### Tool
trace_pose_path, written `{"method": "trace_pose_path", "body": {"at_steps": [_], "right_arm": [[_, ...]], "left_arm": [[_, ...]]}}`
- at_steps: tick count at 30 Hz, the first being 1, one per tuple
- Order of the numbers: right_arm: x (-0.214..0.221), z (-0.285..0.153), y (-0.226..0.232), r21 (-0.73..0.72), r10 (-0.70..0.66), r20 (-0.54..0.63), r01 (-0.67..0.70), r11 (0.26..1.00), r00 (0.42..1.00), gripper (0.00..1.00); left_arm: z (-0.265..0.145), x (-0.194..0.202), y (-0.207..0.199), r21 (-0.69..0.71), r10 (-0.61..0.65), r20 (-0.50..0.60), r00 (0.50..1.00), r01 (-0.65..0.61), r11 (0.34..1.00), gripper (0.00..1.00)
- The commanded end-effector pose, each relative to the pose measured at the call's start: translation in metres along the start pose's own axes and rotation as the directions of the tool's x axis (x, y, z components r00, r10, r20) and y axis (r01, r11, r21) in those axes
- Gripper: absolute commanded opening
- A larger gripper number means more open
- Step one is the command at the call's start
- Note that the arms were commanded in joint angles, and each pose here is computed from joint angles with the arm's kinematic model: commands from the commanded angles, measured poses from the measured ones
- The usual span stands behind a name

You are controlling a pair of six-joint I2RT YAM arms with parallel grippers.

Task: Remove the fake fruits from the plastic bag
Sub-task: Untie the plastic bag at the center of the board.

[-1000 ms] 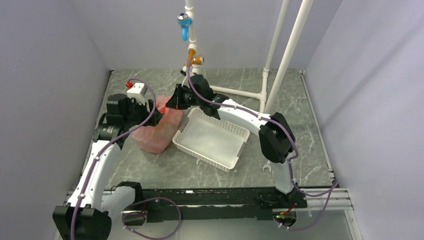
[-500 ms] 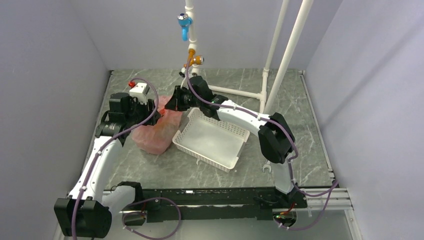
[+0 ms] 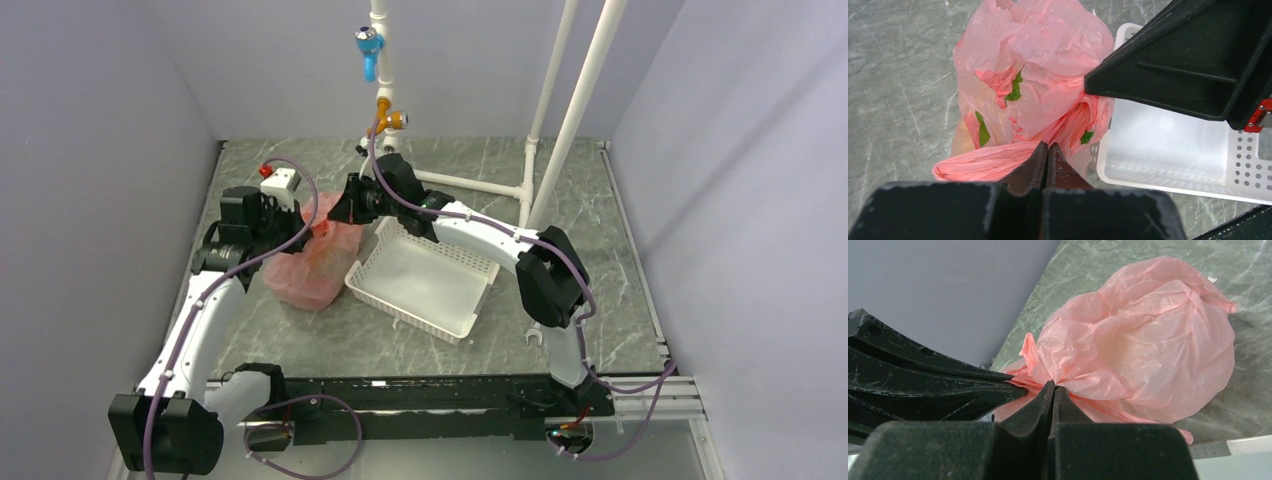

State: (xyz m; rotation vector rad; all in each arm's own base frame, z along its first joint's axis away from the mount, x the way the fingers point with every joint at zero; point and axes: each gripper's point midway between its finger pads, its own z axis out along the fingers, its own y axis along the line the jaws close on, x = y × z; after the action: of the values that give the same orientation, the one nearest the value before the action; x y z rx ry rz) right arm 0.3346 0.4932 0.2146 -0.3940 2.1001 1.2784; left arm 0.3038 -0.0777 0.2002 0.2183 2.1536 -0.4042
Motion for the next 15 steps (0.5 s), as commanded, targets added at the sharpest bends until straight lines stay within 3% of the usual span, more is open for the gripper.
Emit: {"method": "trace_pose_path", "body": {"at_steps": [1,8,15], "right_arm": [[-0.031,-0.011,0.032,-0.067,-0.015,0.099,0.022,0.997,0.995,0.0],[-0.041,-0.009,0.019,-0.009,0.02,0.136,-0.019,1.0,0.991,0.0],[-0.052,-0.001,0.003,0.036,0.021,0.142,-0.027,0.999,0.99,0.0]], "left_arm": [[-0.014,-0.007,0.005,-0.056,0.004,0.041,0.999,-0.002,0.998,0.0],[-0.059,0.004,0.024,-0.271,-0.093,0.106,0.99,0.118,0.955,0.0],[-0.094,0.025,0.019,-0.277,-0.138,0.23,0.963,0.2,0.94,0.0]]}}
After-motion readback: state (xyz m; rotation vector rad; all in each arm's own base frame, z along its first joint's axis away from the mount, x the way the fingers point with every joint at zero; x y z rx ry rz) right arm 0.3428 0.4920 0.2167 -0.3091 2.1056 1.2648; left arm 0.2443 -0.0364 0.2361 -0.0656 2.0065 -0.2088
